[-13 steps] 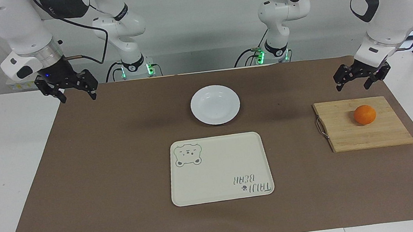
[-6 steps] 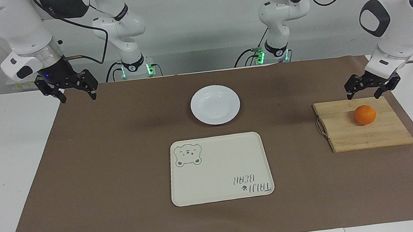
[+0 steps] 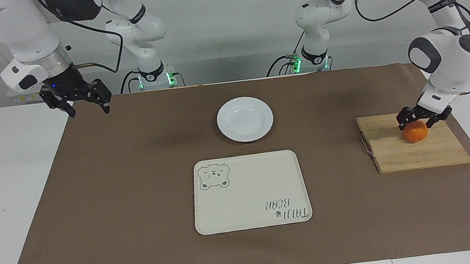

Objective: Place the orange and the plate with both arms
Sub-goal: 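Reach the left gripper to the orange on the cutting board and grasp it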

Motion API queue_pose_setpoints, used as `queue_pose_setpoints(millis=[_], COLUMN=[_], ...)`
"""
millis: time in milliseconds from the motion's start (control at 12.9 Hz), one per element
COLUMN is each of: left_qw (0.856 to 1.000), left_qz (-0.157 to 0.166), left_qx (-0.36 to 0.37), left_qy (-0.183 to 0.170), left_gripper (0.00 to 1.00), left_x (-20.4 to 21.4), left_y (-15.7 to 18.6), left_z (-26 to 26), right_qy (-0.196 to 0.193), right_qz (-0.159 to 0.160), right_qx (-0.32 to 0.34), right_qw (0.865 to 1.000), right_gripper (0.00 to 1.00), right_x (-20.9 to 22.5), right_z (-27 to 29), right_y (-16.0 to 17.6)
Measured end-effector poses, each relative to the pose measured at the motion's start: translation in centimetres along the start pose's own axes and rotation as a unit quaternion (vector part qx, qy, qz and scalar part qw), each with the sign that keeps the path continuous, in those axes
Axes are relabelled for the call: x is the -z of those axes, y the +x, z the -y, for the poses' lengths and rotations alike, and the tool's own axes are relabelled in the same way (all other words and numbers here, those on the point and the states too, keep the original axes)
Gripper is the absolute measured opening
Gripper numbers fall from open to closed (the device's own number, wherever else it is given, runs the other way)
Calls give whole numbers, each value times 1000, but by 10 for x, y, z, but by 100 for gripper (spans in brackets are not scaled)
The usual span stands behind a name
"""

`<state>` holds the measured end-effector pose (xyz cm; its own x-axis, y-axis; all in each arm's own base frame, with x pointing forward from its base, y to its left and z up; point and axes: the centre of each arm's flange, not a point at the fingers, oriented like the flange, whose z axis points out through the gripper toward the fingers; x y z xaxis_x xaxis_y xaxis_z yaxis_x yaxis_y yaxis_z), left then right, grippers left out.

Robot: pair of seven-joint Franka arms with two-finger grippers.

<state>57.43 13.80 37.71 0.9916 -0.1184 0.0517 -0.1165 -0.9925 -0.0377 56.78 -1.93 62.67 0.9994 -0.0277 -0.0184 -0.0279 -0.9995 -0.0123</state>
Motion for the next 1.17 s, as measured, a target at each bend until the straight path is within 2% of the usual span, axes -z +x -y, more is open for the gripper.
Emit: queue_pose_setpoints(millis=[621,1165], left_qw=[1000,1000], left_qz=[-27,-10], left_qx=[8,15], left_qy=[10,6], left_gripper=[100,100], left_x=[0,-29], left_y=[3,0], left_z=[12,19], right_qy=[0,0], right_qz=[0,0], right_qx=[0,0], right_qw=[1000,1000], right_gripper=[100,100], right_x=[0,0], right_z=[0,0], right_y=[0,0])
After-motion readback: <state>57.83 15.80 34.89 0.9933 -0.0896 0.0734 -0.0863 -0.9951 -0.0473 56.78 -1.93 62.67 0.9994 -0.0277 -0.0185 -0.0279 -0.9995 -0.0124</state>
